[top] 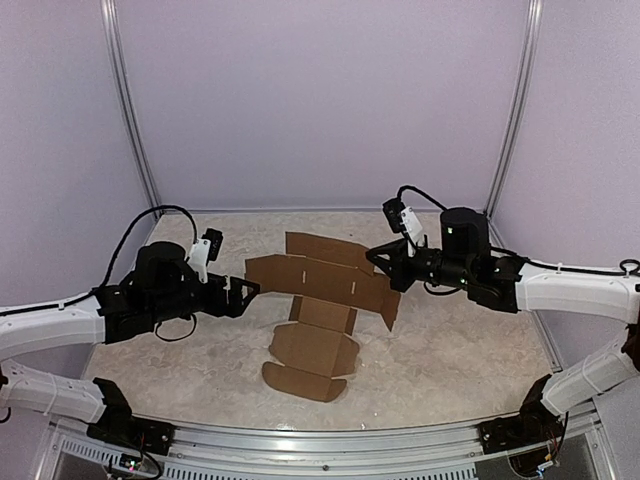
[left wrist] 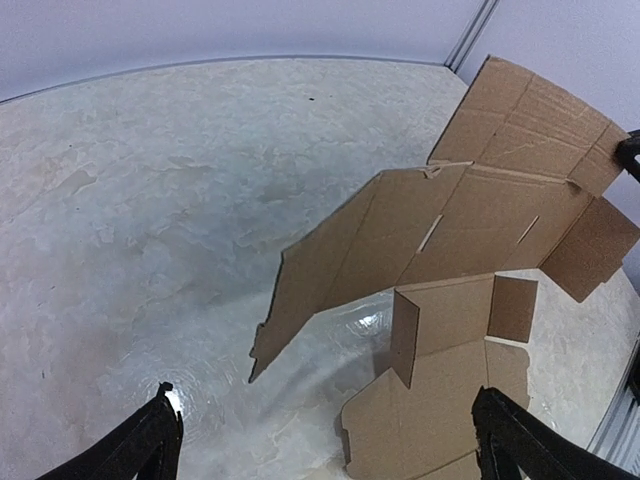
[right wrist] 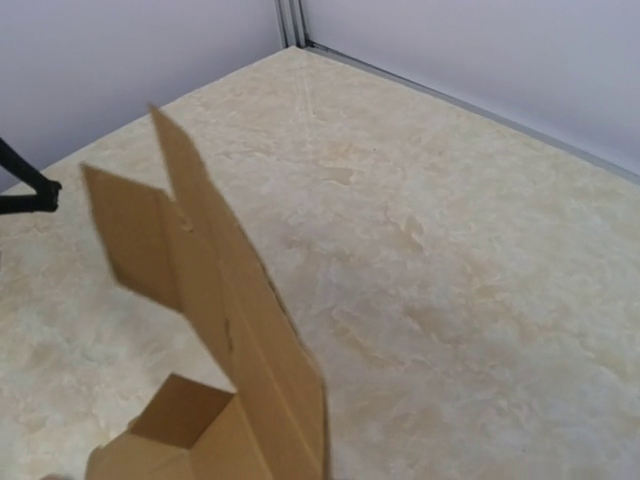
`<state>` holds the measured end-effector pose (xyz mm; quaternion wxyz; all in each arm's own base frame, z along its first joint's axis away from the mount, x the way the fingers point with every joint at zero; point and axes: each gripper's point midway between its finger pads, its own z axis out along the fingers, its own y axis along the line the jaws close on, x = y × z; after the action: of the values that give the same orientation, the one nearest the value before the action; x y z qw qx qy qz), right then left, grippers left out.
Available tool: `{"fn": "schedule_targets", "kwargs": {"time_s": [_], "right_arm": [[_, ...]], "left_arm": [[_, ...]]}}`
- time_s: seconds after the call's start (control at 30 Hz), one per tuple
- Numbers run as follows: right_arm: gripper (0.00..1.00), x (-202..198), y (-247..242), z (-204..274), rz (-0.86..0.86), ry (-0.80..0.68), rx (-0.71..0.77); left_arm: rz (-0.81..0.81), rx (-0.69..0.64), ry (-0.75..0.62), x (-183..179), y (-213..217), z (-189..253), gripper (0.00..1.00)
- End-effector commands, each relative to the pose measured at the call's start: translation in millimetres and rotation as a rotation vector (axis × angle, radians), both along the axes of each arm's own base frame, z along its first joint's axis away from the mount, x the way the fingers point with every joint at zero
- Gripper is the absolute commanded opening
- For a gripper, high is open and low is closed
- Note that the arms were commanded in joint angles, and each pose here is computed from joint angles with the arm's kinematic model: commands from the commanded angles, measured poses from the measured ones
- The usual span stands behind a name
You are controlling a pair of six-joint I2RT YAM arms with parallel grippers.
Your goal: Fold the paper box
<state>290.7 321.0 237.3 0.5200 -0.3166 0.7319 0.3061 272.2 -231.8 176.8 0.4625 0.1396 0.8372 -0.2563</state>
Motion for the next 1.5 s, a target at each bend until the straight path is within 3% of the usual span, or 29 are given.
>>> {"fn": "schedule_targets", "kwargs": {"time_s": [0.0,0.8,1.07,1.47], "right_arm": [[0.0,-7.6,7.4,-0.4,0.034,0.022,0.044],[0.0,-40.2,22.1,-17.1,0.244,0.107,-0.026],[0.0,-41.6,24.6,-21.3,0.263,0.118,-0.043],[0.0,-30.2,26.0,-25.3,0.216,0.129,-0.053]], "left_arm": [[-0.011,-0.062,-0.028,6.7,-3.5,4.5,0.99],[-0.043,-0.019,0.009,35.4,7.0,-28.3,0.75],[-0.135,-0.041,0.069,24.2,-6.8,-46.7,0.57],[-0.201,-0.059,0.122,11.4,-15.3,-57.3,0.15]]}}
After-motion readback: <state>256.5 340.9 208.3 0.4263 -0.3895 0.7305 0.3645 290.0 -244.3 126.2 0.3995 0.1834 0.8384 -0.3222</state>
